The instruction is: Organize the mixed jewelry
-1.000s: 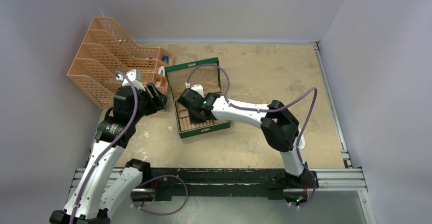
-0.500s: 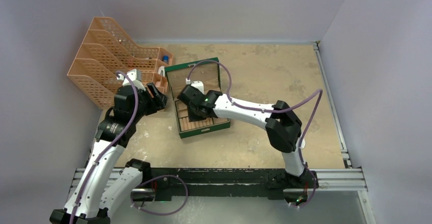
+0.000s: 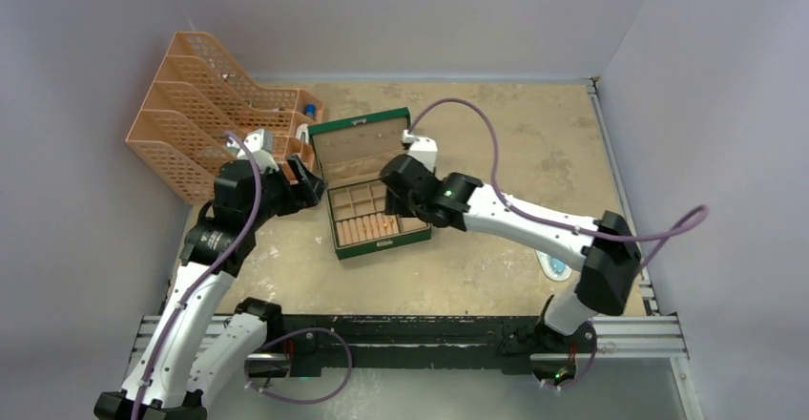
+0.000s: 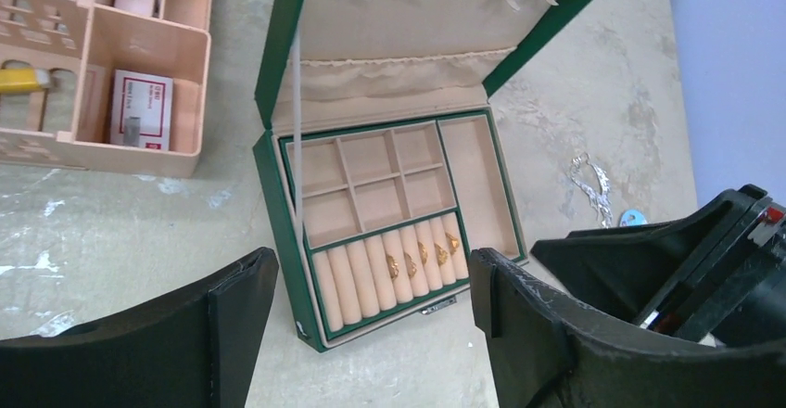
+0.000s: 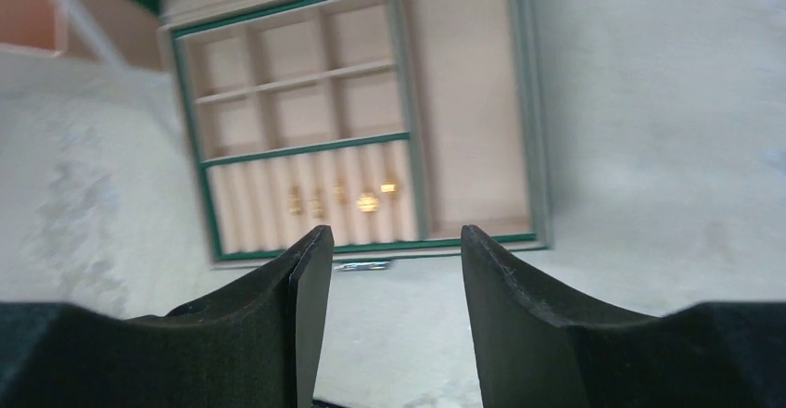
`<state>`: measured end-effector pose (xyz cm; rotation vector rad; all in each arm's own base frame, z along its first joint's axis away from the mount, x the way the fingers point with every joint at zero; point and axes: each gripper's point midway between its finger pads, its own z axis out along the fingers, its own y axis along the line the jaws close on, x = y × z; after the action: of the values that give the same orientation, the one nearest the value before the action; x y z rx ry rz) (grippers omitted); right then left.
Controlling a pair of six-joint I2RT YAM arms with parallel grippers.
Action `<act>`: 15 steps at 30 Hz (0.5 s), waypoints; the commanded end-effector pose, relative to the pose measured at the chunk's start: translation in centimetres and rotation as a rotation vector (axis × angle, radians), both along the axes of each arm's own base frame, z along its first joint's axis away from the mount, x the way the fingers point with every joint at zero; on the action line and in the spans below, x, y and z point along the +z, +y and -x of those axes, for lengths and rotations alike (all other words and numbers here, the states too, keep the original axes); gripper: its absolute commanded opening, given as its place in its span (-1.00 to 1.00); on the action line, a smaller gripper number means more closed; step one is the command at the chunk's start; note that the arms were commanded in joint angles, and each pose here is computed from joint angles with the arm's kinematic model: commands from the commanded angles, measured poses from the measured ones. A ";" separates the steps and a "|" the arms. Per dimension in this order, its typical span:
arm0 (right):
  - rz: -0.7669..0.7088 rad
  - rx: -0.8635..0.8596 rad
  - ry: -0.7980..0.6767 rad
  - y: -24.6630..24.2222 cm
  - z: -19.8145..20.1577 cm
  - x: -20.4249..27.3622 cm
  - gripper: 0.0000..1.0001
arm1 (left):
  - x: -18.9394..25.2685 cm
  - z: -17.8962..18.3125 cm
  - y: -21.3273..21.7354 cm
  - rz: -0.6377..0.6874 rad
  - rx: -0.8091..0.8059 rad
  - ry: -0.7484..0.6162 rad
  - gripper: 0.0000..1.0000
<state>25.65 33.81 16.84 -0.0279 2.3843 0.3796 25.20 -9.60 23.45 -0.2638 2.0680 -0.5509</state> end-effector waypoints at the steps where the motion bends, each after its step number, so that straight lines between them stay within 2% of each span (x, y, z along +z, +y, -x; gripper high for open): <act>1: -0.003 -0.206 -0.077 -7.0 -2.1 1.2 0.12 | 2.8 0.0 -1.2 0.024 -0.089 -0.106 0.52; 6: -0.031 -0.392 -0.098 -14.9 -4.5 0.1 0.06 | 3.9 1.2 -3.1 0.071 -0.209 -0.122 0.50; 10: -0.024 -0.491 -0.083 -19.4 -6.7 -1.8 0.07 | 4.1 2.1 -4.2 0.122 -0.271 -0.094 0.49; 15: 0.022 -0.522 -0.039 -21.4 -9.2 -4.5 0.11 | 3.6 3.1 -5.9 0.179 -0.368 -0.040 0.49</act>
<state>32.44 12.71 13.04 0.5688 2.2639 0.0998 22.82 -13.58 24.77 -0.0648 2.0790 -0.8171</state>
